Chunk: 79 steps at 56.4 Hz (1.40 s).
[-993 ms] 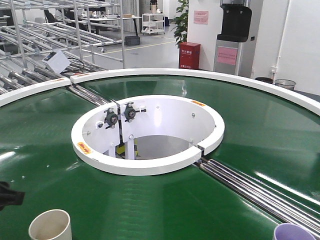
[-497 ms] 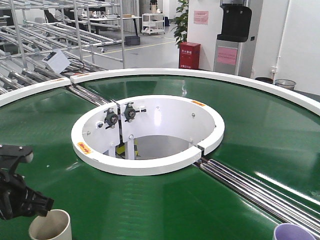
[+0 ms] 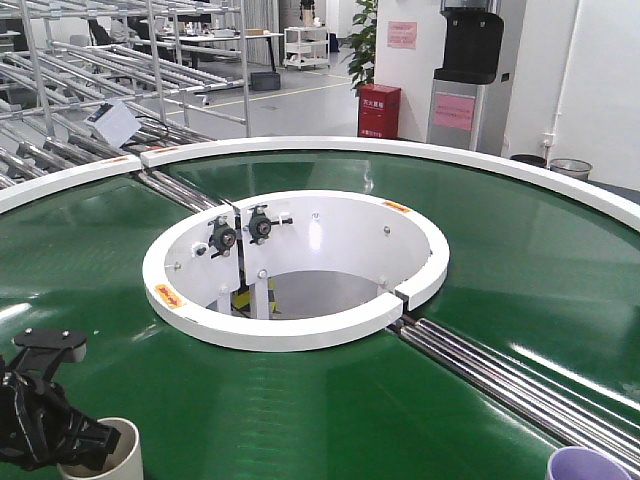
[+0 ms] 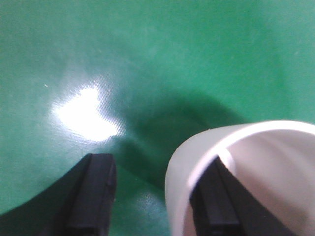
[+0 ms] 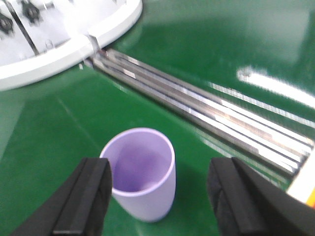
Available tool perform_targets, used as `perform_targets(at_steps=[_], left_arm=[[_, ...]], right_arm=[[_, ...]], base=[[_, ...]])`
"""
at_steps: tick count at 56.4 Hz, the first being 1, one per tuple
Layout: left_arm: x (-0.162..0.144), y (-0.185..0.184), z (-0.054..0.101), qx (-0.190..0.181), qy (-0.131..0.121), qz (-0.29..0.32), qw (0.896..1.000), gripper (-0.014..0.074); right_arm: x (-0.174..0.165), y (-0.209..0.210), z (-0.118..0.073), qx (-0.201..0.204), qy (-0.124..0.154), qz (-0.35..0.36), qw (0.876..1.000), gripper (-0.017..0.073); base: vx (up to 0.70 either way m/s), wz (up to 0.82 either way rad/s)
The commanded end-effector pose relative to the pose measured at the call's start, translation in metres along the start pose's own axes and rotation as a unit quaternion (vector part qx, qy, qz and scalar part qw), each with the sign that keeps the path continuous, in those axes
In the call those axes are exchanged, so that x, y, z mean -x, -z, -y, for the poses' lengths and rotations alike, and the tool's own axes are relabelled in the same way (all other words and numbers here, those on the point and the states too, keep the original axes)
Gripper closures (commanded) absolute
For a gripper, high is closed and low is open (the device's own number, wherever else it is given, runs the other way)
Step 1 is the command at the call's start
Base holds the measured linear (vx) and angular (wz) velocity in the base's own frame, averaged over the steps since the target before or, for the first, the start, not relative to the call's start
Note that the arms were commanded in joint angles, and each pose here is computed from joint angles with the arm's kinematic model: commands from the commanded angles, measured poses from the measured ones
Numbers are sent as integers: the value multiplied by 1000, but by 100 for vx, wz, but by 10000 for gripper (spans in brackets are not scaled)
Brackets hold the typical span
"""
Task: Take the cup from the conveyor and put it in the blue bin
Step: 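Lower left gripper onto cream cup and right gripper onto lavender cup, then close both grippers on the cup rims and lift the cups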
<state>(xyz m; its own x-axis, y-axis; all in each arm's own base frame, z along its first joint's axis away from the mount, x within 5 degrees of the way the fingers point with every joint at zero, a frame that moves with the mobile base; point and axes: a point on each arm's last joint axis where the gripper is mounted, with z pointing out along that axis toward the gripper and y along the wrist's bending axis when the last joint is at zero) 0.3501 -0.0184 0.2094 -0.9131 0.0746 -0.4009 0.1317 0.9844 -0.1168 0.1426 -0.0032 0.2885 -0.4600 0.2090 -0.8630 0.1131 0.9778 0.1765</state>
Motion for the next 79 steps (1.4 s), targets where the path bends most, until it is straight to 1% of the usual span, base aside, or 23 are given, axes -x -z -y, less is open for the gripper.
perform_targets(at_steps=[1,5,10,18,23,25,32,39,43,47,52,58,63,67,73,79], left_arm=[[15,18,2,1,4,55,998,155],[15,17,2,1,4,54,999,211],[15,17,2,1,4,53,999,323],[14,17,2,0,4,51,999,510],[14,17,2,0,4,51,999,600],[14,17,1,1,4,51,999,603],[14,17,1,1,4,51,999,602],[14,17,1,1,4,51,999,602],[14,17,1,1,4,51,999,602],[14,17,1,1,3,51,999,602],[14,17,1,1,3,51,999,602],[14,17,1,2,3,51,999,602],[14,17,1,2,3,51,999,602],[14,17,1,4,0,51,999,602],[14,17,0,9,-7,50,999,602],[14,17,0,10,-7,51,999,602]], right_arm=[[30,0,-5,-8,0,-18,1000,72],[41,-11,-7,-20,1,-79,997,72],[52,-33,-9,-32,6,-147,989,72],[76,-67,-13,-38,10,-183,982,72],[86,-89,-14,-43,18,-207,977,72],[89,-98,-14,-46,18,-221,974,72],[90,-125,-11,-67,38,-264,961,72],[80,-146,-5,-85,53,-308,946,83],[71,-154,-3,-89,55,-325,940,92],[65,-163,-2,-90,55,-339,935,102],[60,-172,-1,-91,55,-348,931,120],[52,-182,1,-91,60,-364,925,154],[46,-188,2,-89,67,-376,920,207],[43,-191,2,-89,64,-381,918,259],[44,-190,1,-85,58,-379,920,369],[51,-186,0,-82,63,-363,926,498]], base=[[0,0],[0,0],[0,0],[0,0],[0,0],[0,0],[0,0],[0,0],[0,0],[0,0],[0,0],[0,0],[0,0],[0,0],[0,0],[0,0]])
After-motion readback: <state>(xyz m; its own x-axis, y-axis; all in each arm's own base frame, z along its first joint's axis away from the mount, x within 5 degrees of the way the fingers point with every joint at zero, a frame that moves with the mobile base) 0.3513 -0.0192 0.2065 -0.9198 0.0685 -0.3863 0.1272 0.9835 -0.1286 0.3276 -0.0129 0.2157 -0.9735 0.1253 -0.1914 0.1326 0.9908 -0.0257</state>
